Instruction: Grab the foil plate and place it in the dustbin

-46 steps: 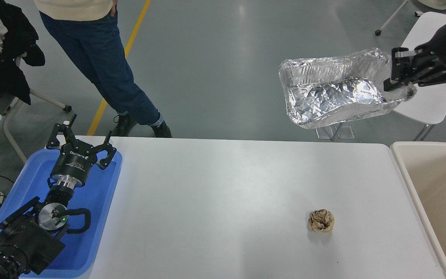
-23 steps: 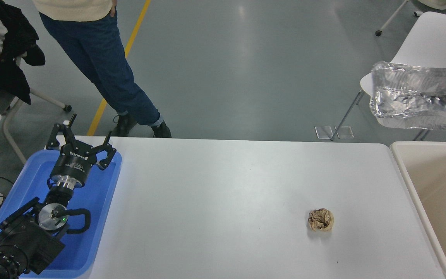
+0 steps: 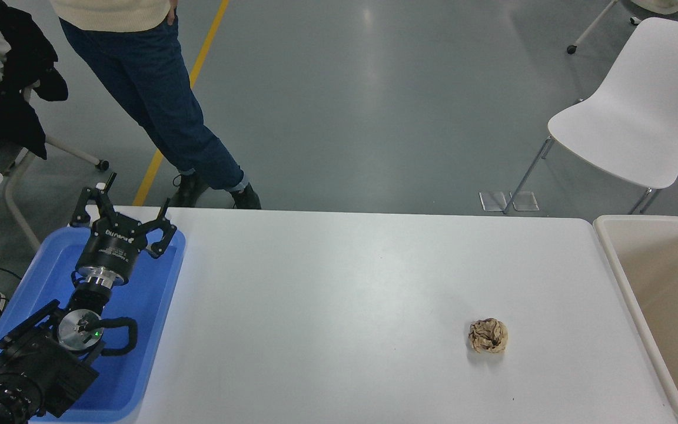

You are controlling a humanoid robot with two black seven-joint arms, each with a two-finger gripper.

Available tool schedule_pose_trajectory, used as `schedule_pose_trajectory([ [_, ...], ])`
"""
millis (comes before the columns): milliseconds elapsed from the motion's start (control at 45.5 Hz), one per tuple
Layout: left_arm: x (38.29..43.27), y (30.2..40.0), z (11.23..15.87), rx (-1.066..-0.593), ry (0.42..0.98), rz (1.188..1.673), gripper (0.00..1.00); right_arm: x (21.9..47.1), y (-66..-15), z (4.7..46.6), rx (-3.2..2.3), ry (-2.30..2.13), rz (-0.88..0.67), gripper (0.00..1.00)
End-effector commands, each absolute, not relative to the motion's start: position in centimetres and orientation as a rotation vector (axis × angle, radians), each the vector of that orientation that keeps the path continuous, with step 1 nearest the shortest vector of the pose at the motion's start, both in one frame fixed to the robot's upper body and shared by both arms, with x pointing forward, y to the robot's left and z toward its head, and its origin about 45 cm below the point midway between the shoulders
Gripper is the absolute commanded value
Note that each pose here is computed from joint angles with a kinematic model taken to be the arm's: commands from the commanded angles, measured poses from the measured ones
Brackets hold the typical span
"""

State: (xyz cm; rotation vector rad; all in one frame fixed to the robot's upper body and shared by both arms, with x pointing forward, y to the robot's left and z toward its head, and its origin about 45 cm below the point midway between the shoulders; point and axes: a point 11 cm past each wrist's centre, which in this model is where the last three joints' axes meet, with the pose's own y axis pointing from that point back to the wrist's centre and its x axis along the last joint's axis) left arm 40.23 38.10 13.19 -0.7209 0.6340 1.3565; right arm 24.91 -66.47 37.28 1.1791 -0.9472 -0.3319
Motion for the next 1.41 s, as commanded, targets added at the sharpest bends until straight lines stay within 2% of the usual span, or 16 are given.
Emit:
schedule_pose_trajectory([
  [0, 40.19, 38.13, 13.15, -0.72, 0.634, 1.358, 1.0, 23.1, -67.8, 34.0, 1.194, -0.978, -0.395, 0.0],
  [308, 40.19, 38.12, 13.16, -0.721, 0.634, 1.356, 1.0, 23.0, -66.1, 26.1, 1.3, -0.97, -0.486, 0.0],
  [462, 40.25, 38.12, 13.22, -0.722, 0.632, 1.357, 1.0, 25.8, -66.1, 22.4, 1.198, -0.96, -0.356, 0.0],
  [593, 40.25, 38.11, 13.23, -0.723, 0.632, 1.356, 1.0, 25.9, -66.7, 19.6, 1.118, -1.005, -0.276, 0.0],
  [901, 40.25, 38.11, 13.23, -0.723, 0.632, 1.356, 1.0, 24.7, -67.8, 16.7, 0.87, -1.149, -0.175, 0.0],
  [1099, 40.19, 38.13, 13.17, -0.722, 0.633, 1.357, 1.0, 23.9, -68.5, 16.6, 0.744, -1.275, -0.2, 0.0],
  [1297, 40.26, 38.06, 13.24, -0.722, 0.633, 1.354, 1.0, 24.1, -68.1, 16.1, 0.727, -1.299, -0.181, 0.0],
  [1341, 40.26, 38.06, 13.25, -0.722, 0.633, 1.354, 1.0, 24.2, -68.2, 16.3, 0.712, -1.307, -0.165, 0.17],
  [1385, 40.26, 38.07, 13.26, -0.724, 0.632, 1.354, 1.0, 24.1, -68.4, 16.4, 0.691, -1.315, -0.144, 0.38],
])
